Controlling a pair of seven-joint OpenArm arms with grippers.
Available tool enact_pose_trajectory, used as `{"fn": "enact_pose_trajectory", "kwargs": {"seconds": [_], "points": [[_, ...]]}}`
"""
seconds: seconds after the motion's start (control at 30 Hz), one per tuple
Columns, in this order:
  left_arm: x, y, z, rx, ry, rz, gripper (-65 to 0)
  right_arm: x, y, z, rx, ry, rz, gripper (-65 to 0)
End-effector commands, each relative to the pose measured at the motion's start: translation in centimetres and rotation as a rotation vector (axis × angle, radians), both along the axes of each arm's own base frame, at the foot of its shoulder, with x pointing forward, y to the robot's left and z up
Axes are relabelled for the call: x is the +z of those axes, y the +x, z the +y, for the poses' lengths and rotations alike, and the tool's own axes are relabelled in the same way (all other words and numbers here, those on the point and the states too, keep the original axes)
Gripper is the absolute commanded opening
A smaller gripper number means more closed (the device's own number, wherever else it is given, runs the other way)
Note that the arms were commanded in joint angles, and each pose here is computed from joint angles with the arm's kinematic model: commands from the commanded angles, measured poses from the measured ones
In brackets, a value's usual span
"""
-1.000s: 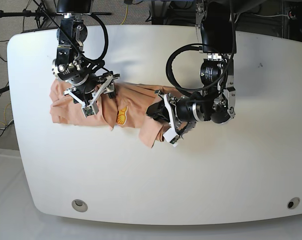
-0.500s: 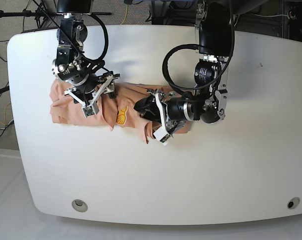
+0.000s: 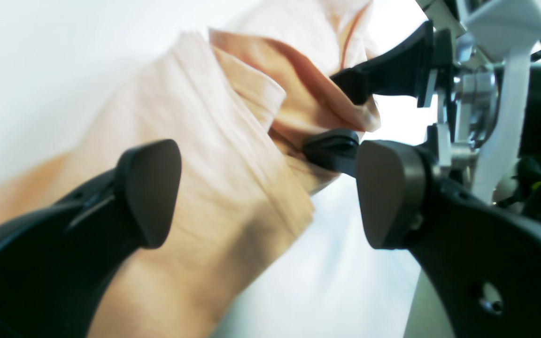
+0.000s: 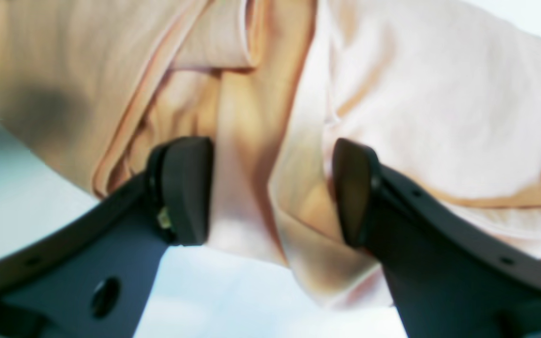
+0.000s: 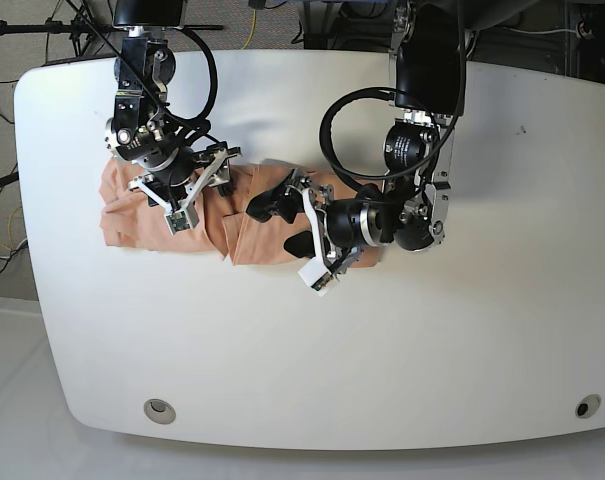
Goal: Fold the T-shirt properly
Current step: 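Lift the strip's end with the left gripper and fold it toward the right gripper, then release the folded end with the left gripper and pull back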
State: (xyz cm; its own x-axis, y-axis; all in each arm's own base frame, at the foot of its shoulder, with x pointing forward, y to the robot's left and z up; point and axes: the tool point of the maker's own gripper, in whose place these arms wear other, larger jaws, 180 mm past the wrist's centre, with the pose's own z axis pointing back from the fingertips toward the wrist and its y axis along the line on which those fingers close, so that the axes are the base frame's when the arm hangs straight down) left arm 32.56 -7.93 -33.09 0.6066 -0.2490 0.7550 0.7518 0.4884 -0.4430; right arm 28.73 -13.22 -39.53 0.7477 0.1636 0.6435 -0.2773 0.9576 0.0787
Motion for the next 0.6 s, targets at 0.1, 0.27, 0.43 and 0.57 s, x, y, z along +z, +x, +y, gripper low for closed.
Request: {"fn": "enact_pose_trajectory", "kwargs": {"seconds": [0.1, 0.27, 0.43, 0.57], "points": [[6.5, 2.3, -0.4, 0.001, -0.081, -0.175, -23.3, 0.9, 0.8, -0.1, -0.001, 0.002, -0.037, -26.6], [7.2, 3.0, 0.4, -0.003, -0.053, -0.202, -29.4, 0.8, 0.7, -0.2, 0.0, 0.001, -0.033, -26.6], [6.3, 3.9, 1.5, 0.027, -0.06, -0.177, -23.3, 0.7, 0.5, -0.3, -0.003, -0.006, -0.027, -26.6], [4.7, 4.2, 1.5, 0.051, -0.078, -0.131, -19.5, 0.8, 0.6, -0.3, -0.002, -0.006, -0.028, -26.6]]}}
